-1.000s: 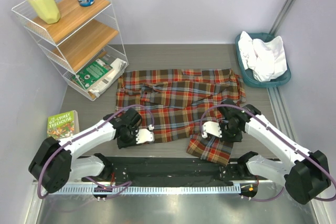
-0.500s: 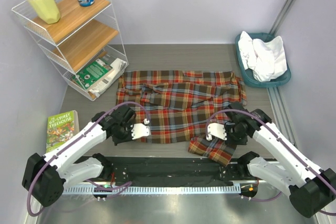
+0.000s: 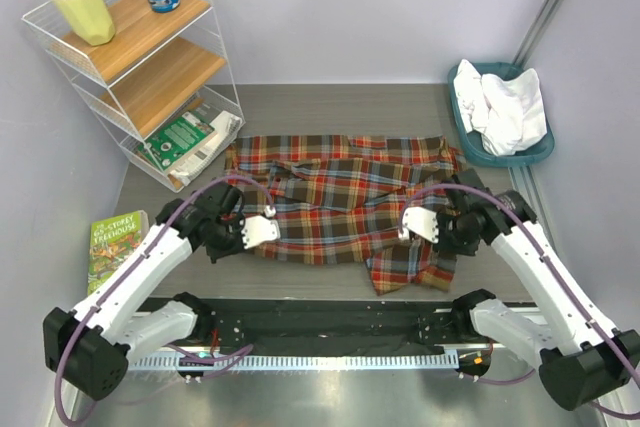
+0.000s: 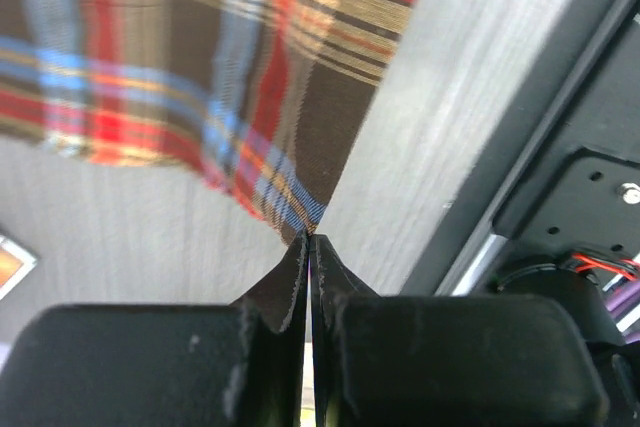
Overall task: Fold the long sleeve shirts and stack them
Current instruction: Fold the shirt
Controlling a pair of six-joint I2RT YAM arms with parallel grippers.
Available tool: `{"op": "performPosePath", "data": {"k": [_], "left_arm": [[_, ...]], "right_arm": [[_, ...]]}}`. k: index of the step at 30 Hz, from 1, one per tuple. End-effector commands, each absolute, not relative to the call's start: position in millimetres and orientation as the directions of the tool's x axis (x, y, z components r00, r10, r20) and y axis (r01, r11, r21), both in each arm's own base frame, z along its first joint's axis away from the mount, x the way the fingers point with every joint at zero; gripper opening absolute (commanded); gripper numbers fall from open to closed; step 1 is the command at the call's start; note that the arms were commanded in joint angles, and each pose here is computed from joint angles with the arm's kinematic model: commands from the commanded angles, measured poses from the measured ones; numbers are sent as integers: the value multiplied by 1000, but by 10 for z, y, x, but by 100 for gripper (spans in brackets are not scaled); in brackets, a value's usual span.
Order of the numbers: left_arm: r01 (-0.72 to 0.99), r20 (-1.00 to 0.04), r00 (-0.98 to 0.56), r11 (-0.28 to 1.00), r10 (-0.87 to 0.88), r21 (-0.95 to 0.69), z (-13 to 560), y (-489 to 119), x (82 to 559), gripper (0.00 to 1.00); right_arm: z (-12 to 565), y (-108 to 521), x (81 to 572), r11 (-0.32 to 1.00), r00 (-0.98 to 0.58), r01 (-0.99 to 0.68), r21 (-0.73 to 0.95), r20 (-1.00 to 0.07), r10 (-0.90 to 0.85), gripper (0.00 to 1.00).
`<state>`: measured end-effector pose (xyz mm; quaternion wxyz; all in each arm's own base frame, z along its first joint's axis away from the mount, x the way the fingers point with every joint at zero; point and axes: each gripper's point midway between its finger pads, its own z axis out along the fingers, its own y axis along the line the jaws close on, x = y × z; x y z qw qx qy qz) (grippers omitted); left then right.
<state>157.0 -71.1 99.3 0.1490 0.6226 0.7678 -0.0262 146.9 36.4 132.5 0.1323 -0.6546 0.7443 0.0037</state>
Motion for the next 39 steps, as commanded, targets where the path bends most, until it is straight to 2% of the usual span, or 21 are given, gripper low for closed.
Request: {"op": "performPosePath", "data": {"k": [1,10,18,26,39], "left_arm": [[945,-323,-197,267,926,188,1237,-768,1879,0],[876,-376,-230,359,898,321,1552,-857,2895,0],[853,-343,-273,390,899,346,1436,-722,3473,0],[843,-335,-294,408,895,350,1275,-674,3710,0],[839,-350,-299,420,888,346,1166,-731,3876,0]], "right_arm": [[1537,320,1801,178,-129,-961,-211,-227,-965,1],[1780,324,2598,225,-155,-945,-239,-282,-947,1],[1711,334,3323,253,-182,-936,-245,-280,-943,1],[1534,293,3774,285,-221,-929,-235,-264,-939,1],[1267,237,3822,302,-254,-935,-184,-245,-936,1]]}}
